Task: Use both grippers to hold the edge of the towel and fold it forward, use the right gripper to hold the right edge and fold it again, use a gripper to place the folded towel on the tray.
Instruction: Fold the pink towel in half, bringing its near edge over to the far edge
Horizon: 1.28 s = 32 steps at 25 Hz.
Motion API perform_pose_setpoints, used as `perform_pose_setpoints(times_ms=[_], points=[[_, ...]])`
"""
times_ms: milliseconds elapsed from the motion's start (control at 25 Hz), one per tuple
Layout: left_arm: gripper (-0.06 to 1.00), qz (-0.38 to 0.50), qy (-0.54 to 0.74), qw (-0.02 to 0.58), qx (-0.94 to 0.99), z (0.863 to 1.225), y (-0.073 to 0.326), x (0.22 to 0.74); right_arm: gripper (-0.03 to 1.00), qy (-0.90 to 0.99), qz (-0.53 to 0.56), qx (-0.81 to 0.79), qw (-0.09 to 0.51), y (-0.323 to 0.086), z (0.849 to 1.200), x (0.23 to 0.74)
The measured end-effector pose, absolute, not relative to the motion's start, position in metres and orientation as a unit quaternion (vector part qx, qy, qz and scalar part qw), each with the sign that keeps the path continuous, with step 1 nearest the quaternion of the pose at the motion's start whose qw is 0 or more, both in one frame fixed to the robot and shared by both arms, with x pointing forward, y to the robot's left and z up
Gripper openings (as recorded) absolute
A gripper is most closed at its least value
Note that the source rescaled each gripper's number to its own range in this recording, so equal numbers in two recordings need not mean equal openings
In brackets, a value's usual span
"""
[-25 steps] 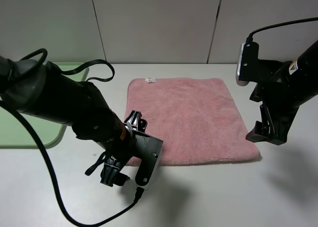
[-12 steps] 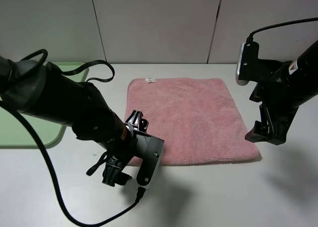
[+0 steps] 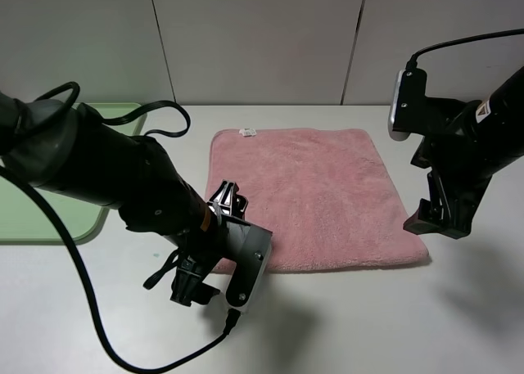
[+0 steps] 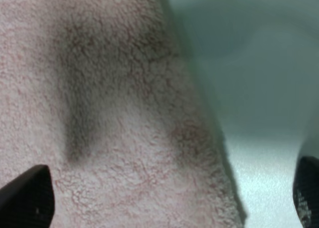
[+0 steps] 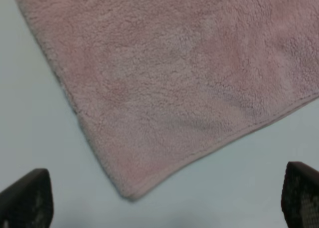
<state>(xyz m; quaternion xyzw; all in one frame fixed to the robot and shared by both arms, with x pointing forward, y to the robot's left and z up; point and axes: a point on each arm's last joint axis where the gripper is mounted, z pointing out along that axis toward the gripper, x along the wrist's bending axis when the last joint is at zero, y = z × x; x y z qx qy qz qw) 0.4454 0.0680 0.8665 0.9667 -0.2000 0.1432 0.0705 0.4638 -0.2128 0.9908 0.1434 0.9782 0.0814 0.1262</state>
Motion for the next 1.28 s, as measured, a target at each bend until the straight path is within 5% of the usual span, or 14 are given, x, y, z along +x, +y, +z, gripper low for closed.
perform_pose_setpoints(times_ms=[1280], points=[[0.96, 0.140, -0.180, 0.067, 0.971, 0.866, 0.074, 0.450, 1.00, 0.981, 0.066, 0.104, 0.149, -0.231, 0.900, 0.424]])
